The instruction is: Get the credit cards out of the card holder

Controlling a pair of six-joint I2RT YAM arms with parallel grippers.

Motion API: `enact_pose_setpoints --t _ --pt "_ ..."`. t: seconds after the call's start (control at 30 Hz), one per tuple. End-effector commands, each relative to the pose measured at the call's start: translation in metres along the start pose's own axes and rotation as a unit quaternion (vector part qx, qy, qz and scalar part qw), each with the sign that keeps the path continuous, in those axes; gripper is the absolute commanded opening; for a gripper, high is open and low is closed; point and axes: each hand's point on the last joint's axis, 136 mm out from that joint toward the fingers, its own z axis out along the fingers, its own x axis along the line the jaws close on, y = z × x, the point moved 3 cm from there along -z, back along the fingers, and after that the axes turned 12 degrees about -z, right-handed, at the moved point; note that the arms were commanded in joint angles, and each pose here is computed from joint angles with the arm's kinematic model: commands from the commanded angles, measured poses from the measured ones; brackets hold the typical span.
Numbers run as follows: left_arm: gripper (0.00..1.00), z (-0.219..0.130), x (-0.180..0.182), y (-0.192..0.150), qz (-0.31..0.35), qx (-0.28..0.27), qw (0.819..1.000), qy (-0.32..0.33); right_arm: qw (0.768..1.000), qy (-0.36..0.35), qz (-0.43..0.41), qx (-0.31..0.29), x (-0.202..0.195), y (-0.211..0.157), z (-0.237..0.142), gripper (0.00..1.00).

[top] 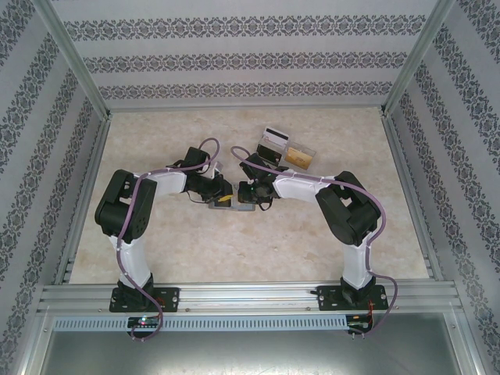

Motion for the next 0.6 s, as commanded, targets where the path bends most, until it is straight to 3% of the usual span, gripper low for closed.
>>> enact_pose_setpoints --t 0.0,0.57 --pt "0.14 -0.010 -0.016 -0.002 0.030 0.001 0.999 -0.034 0.999 -0.029 0.013 0.035 -0.017 -0.017 0.014 0.23" --pt "0.11 -0.020 -0.011 -0.003 0.032 -0.008 0.999 -0.035 0.998 -0.049 0.020 0.042 -0.023 -0.020 0.016 0.23"
